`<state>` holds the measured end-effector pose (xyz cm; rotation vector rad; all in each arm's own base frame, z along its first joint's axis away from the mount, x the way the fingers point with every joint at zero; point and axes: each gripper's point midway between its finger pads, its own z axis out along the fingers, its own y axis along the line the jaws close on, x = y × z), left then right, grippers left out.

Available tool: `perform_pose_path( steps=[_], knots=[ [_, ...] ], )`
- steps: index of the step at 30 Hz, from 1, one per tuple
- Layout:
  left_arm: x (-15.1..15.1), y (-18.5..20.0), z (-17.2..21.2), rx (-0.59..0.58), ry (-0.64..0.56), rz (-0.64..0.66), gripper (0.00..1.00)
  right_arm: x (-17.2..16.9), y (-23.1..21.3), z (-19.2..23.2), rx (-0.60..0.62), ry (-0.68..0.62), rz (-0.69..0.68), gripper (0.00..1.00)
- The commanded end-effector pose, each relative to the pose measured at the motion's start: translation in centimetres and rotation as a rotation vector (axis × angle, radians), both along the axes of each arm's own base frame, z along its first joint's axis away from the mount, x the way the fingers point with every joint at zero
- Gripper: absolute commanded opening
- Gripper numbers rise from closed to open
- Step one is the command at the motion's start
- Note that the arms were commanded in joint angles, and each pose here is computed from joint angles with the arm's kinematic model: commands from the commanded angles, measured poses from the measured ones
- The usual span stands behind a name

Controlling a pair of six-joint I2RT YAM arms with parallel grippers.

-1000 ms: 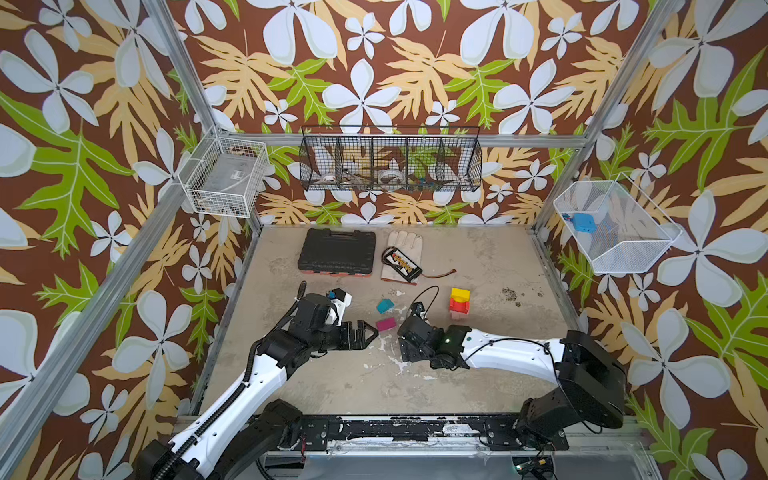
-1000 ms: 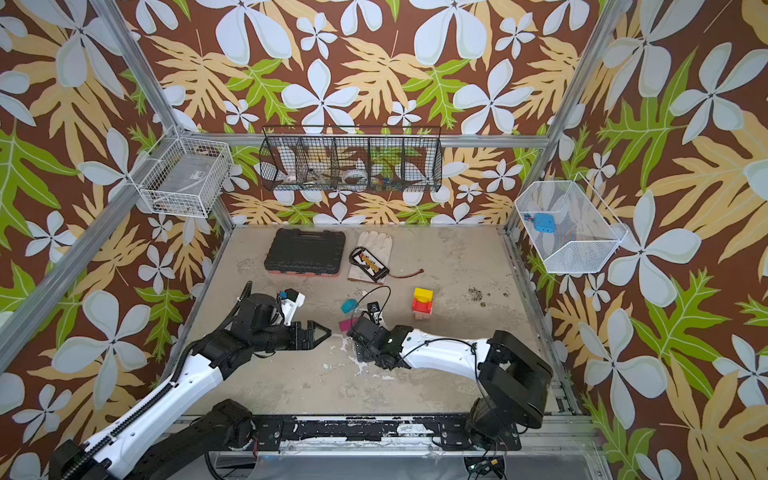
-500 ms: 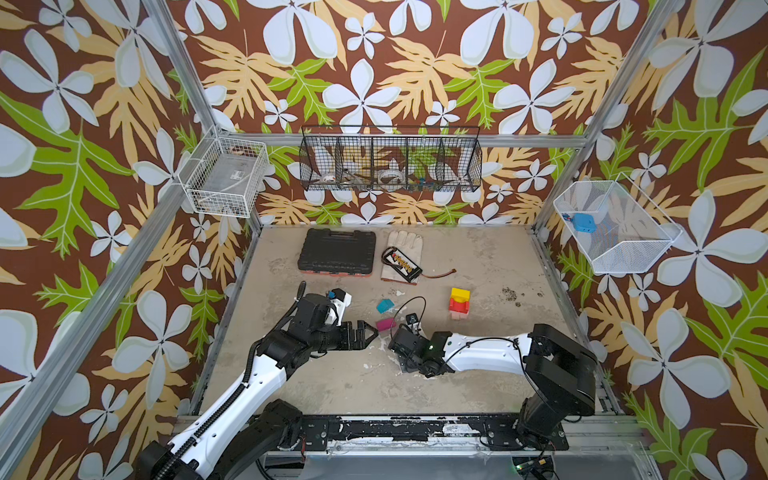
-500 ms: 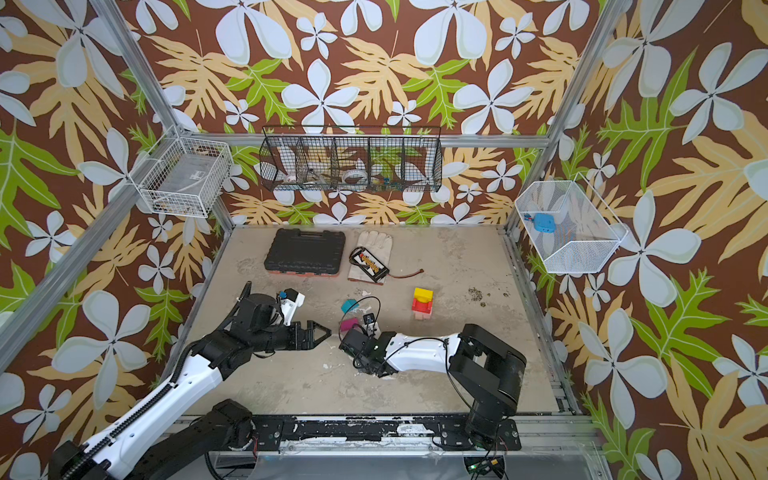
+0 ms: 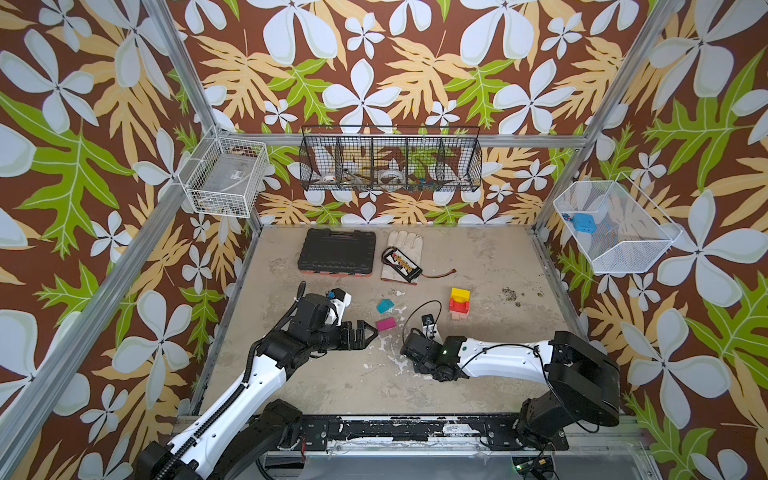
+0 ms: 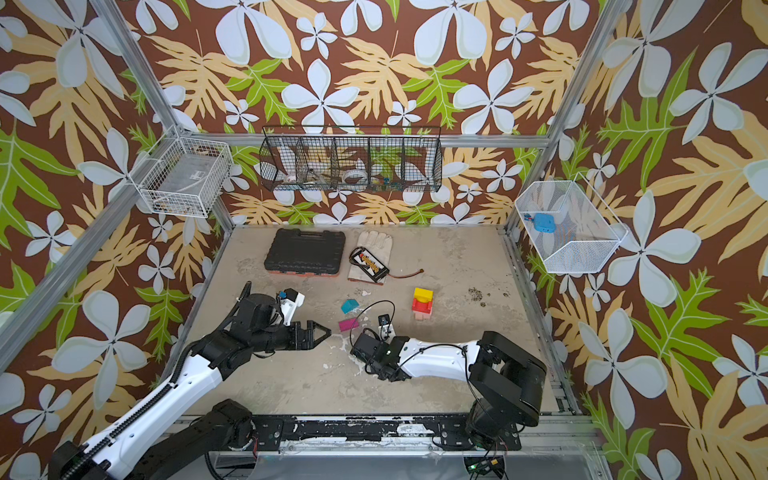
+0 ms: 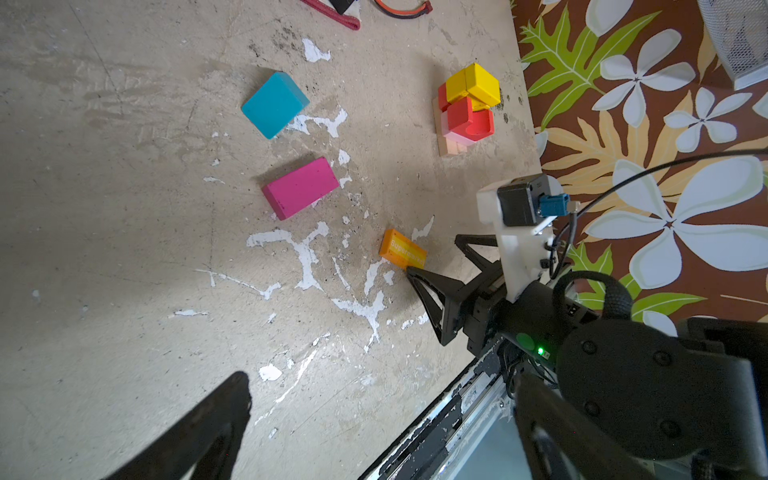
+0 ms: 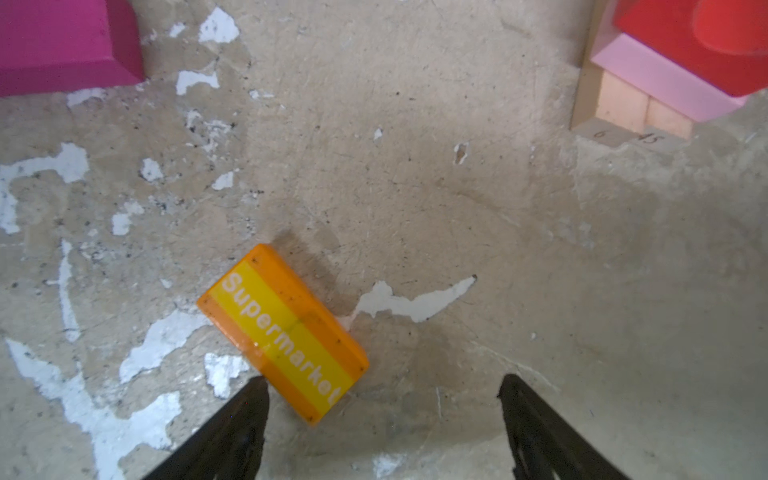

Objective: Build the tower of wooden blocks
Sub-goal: 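Move the right gripper over the orange 'Supermarket' block, then lower the open right gripper around the orange 'Supermarket' block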

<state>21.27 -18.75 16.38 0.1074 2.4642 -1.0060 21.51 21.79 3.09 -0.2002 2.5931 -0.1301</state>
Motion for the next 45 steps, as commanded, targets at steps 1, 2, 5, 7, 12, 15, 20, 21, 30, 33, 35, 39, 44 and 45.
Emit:
perform_pose_path(
  steps=[1, 2, 5, 7, 12, 15, 20, 21, 30, 33, 35, 39, 44, 45],
  knots=[
    [0.2, 0.0, 0.3, -0.002, -0.02, 0.003, 1.0, 0.2, -1.3, -0.1, -0.03, -0.019, -0.044, 0.87],
    [0.2, 0.0, 0.3, -0.002, -0.017, 0.002, 1.0, 0.3, -1.8, -0.3, -0.033, -0.016, -0.06, 0.87],
    [0.2, 0.0, 0.3, -0.001, -0.019, 0.004, 1.0, 0.3, -2.9, -1.0, -0.009, 0.009, -0.086, 0.87],
    [0.2, 0.0, 0.3, 0.0, -0.018, 0.003, 1.0, 0.3, -3.7, -1.1, 0.01, 0.007, -0.108, 0.87],
    [0.3, 0.0, 0.3, -0.001, -0.02, 0.007, 1.0, 0.2, -3.9, 0.5, 0.084, -0.039, -0.125, 0.91],
    [0.2, 0.0, 0.2, -0.001, -0.017, 0.003, 1.0, 0.0, -3.0, 1.4, 0.171, -0.058, -0.11, 0.95],
    [0.2, 0.0, 0.3, -0.002, -0.019, 0.004, 1.0, 0.0, -0.2, 1.6, 0.26, -0.03, -0.055, 1.0],
    [0.2, -0.1, 0.2, -0.002, -0.015, 0.0, 1.0, 0.2, 0.0, 1.5, 0.258, -0.027, -0.055, 1.0],
    [0.2, -0.1, 0.4, -0.005, -0.02, -0.001, 1.0, 1.7, 1.7, 1.0, 0.215, -0.028, -0.079, 1.0],
    [0.2, -0.1, 0.3, -0.003, -0.018, 0.0, 1.0, 1.8, 2.0, 0.5, 0.207, -0.016, -0.077, 0.99],
    [0.2, -0.1, 0.3, -0.005, -0.015, -0.001, 1.0, 1.8, 1.8, 0.2, 0.186, -0.012, -0.083, 0.97],
    [0.2, 0.0, 0.4, -0.004, -0.02, 0.002, 1.0, 1.7, 1.5, -0.3, 0.166, -0.004, -0.087, 0.92],
    [0.2, -0.1, 0.3, -0.004, -0.017, 0.0, 1.0, 1.8, 1.3, -0.8, 0.143, -0.004, -0.089, 0.89],
    [0.2, -0.1, 0.3, -0.005, -0.019, 0.002, 1.0, 1.8, 1.4, -0.9, 0.14, -0.003, -0.088, 0.88]
  ],
)
